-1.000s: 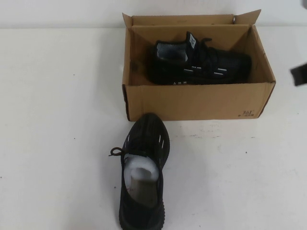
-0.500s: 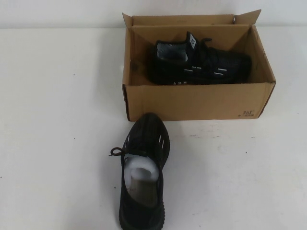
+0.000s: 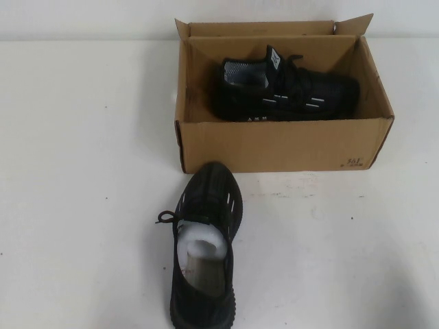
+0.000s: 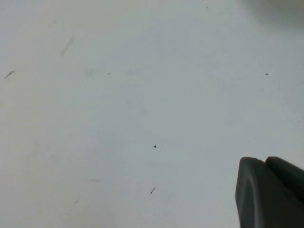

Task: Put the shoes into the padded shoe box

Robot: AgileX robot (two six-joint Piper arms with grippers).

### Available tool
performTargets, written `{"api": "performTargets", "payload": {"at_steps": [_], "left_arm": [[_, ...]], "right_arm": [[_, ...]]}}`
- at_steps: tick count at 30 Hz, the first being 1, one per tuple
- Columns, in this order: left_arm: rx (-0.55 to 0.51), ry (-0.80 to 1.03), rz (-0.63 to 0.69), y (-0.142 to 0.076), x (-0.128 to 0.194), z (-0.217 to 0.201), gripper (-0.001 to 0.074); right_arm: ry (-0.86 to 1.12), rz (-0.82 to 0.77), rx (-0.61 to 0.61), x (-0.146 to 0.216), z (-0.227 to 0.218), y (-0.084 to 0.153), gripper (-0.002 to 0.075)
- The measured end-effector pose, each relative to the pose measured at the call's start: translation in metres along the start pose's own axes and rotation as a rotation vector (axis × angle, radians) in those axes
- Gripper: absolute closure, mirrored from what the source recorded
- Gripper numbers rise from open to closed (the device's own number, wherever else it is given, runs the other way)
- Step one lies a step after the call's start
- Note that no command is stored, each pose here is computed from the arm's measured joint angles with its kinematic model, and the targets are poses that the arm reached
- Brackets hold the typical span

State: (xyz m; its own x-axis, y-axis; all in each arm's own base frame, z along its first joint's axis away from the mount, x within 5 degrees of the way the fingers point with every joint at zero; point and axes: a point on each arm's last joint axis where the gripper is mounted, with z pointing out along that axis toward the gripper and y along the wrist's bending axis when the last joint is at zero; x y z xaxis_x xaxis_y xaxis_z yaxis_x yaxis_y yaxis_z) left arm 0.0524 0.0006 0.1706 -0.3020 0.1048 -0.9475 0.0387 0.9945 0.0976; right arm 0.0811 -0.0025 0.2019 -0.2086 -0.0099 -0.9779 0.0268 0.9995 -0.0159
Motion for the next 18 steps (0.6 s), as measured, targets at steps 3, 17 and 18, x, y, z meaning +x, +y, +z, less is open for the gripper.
{"api": "performTargets", "payload": {"at_steps": [3,17,18], "left_arm": [[0.000,0.000,0.000,0.000,0.000,0.000,0.0739],[0.000,-0.002,0.000,0.000,0.000,0.000,0.0739],[0.000,-0.002,0.000,0.000,0.000,0.000,0.0739]], "right_arm": [[-0.085,0.027,0.038,0.011,-0.011,-0.003,0.0734],[-0.154,0.063,0.021,0.013,-0.022,-0.002,0.0734],[-0.154,0.063,0.021,0.013,-0.022,-0.002,0.0734]]}}
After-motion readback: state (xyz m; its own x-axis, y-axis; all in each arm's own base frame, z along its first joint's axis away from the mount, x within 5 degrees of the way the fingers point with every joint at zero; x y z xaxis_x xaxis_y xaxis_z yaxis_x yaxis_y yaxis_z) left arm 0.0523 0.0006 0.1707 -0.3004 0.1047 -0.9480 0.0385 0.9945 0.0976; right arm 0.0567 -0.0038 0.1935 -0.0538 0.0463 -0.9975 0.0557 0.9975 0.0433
